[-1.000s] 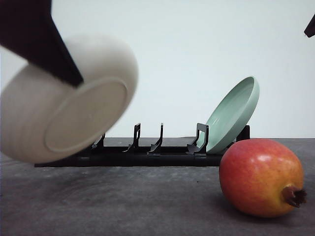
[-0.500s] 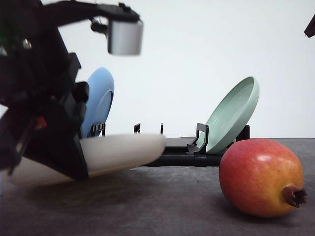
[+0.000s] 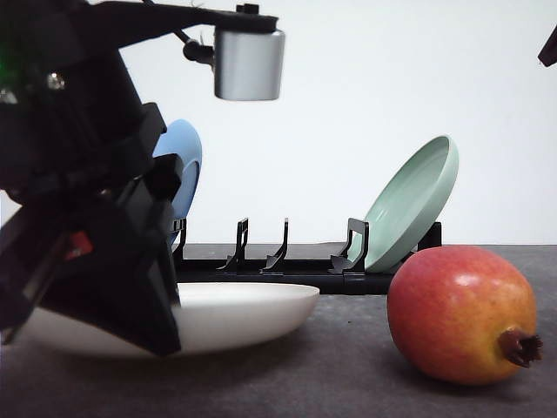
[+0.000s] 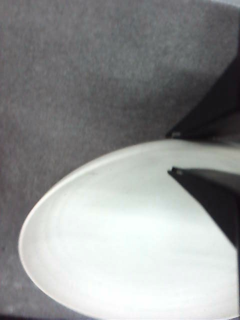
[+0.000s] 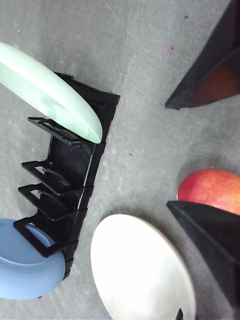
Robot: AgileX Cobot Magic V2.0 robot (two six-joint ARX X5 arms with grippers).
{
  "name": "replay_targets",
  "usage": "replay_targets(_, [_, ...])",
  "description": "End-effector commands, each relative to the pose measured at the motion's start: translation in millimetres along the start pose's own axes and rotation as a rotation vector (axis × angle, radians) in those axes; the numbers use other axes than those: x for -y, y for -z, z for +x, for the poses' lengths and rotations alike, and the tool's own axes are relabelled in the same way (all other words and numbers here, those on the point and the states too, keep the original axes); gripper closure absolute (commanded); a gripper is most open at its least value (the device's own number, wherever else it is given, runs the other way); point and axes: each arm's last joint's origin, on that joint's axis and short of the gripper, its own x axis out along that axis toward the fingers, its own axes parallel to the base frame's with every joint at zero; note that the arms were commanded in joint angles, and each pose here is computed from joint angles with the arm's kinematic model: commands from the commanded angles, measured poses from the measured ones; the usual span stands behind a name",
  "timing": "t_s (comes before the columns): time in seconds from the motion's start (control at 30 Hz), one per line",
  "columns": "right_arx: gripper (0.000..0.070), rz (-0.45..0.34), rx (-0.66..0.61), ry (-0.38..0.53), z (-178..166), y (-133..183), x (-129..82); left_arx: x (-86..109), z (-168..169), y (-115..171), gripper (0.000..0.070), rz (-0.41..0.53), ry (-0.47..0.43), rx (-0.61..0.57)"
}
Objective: Place pomegranate in white plate
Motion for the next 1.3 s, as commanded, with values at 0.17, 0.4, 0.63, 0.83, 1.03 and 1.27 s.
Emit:
replay_targets(0.17, [0.0330,-0.004,0.019,-0.002,-2.1,-4.7,-1.4,-7.0,-12.1,-8.1,0.0315,-0.077,0.036,-0.001])
replay_targets(0.4, [0.0330,-0.004,0.019,-0.002,-2.1,-4.7,-1.4,-35.9,-42.8,1.0,0.0298,-0.349,0.214,0.133])
replay_targets(0.63, [0.0330,-0.004,0.019,-0.003,-2.1,-4.6,-1.4,-80.2,-68.0,32.0,0.0306,-0.635,0.148,0.246])
replay_targets(0.83, [0.0330,-0.004,0.019,-0.003,-2.1,-4.6,-1.4,-113.1,-85.0,67.8,0.0306,-0.823,-0.012,0.284])
replay_targets(1.03, [0.0330,-0.003,0.016,-0.004,-2.1,-4.3,-1.4,-132.0,-101.3,102.5,0.0306,-0.975,-0.081,0.348])
replay_targets(1.27, [0.0329,0.028,0.006,-0.010,-2.1,-3.5,-1.5,-121.1,-109.0,141.7,0.0306,-1.174,-0.222,0.394])
